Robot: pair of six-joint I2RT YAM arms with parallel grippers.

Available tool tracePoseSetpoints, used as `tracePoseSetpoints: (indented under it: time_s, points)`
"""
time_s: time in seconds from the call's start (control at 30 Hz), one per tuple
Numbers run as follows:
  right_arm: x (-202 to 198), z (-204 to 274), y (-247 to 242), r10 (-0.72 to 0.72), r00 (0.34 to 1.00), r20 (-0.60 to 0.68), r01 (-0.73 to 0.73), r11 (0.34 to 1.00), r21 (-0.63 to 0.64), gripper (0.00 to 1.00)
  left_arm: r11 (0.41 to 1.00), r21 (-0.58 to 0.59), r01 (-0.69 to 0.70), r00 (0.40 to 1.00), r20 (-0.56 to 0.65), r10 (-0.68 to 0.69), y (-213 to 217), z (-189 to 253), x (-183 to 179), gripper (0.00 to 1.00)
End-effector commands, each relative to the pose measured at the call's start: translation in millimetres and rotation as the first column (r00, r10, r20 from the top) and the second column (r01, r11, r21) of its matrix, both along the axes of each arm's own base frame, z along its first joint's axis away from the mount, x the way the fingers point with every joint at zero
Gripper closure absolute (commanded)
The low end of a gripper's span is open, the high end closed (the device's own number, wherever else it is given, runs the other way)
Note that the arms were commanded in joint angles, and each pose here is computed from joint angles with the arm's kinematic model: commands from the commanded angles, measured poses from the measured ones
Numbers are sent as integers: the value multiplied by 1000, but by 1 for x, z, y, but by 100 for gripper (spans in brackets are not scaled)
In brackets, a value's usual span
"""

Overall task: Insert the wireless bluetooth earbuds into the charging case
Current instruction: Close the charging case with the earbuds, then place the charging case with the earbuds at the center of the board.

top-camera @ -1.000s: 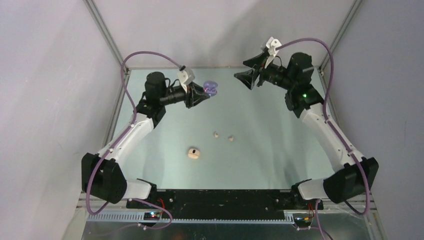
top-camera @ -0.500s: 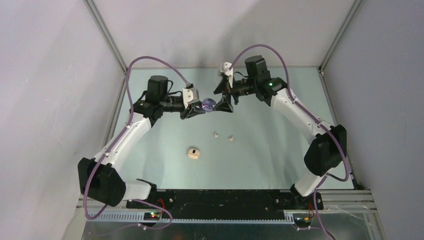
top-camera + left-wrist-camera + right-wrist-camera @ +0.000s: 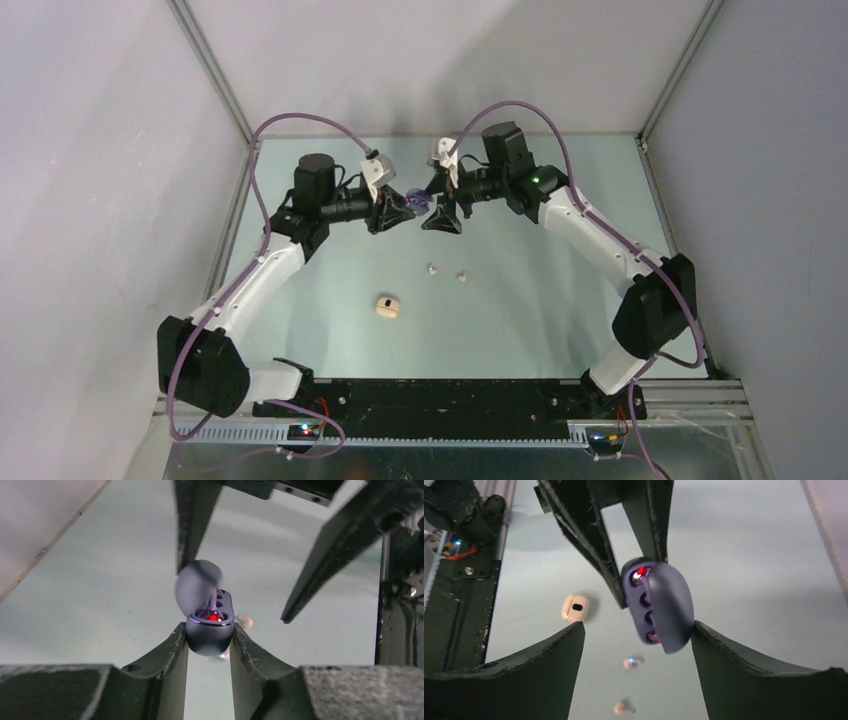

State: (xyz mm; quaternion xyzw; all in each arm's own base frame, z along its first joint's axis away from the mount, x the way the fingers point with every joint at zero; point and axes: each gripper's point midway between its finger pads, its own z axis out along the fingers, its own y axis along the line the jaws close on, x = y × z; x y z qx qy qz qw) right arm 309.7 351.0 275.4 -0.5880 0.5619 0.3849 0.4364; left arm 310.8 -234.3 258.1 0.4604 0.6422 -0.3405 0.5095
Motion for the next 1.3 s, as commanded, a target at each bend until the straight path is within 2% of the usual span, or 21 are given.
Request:
tracePoseSetpoints:
  time_s: [0.0, 0.13, 0.3, 0.4, 0.53, 0.7, 0.83, 0.9, 0.93, 0.97, 1.0, 1.03, 1.07, 1.17, 1.27]
  points:
    - [11, 18, -19, -168, 981, 96, 169, 986, -1, 18, 980, -126, -151, 988, -58, 144, -2, 24, 26, 100]
    - [36, 12, -56, -363, 921, 142, 370, 929, -25, 18, 966, -122, -229, 956, -213, 200, -3, -7, 36, 100]
    - [44, -22, -118, -552, 830, 75, 557, 826, -88, 19, 947, -125, -296, 890, -397, 225, -12, -60, 51, 99]
    - [32, -41, -144, -591, 807, -23, 583, 801, -139, 21, 935, -133, -328, 834, -506, 220, -21, -84, 62, 98]
    - [14, -61, -163, -619, 781, -84, 599, 781, -180, 22, 927, -39, -372, 720, -642, 262, -33, -139, 80, 95]
    - [7, -71, -175, -645, 753, -130, 621, 762, -183, 21, 867, 128, -482, 582, -693, 426, -35, -183, 100, 95]
    - [6, -73, -179, -649, 747, -144, 623, 759, -191, 21, 832, 200, -518, 529, -689, 495, -37, -203, 106, 90]
    - [6, -76, -180, -648, 747, -147, 620, 759, -198, 20, 826, 219, -519, 522, -684, 509, -40, -208, 107, 81]
    - [8, -77, -180, -650, 745, -149, 620, 758, -202, 20, 824, 233, -517, 515, -684, 517, -41, -211, 105, 70]
    - [8, -79, -180, -650, 744, -152, 620, 758, -204, 20, 816, 240, -526, 514, -674, 530, -40, -212, 108, 64]
    - [10, -81, -179, -649, 745, -156, 618, 759, -206, 20, 812, 250, -527, 509, -673, 538, -39, -212, 107, 53]
    - [11, -81, -178, -649, 744, -157, 619, 759, -203, 20, 803, 257, -538, 509, -660, 553, -37, -212, 109, 49]
    - [13, -84, -177, -649, 744, -161, 617, 759, -207, 20, 794, 281, -539, 494, -658, 569, -33, -215, 107, 39]
    - [18, -87, -175, -645, 745, -169, 612, 762, -210, 20, 778, 282, -561, 512, -621, 593, -21, -203, 109, 27]
    - [24, -87, -171, -636, 752, -175, 603, 770, -209, 20, 776, 270, -570, 530, -600, 599, -5, -185, 108, 3]
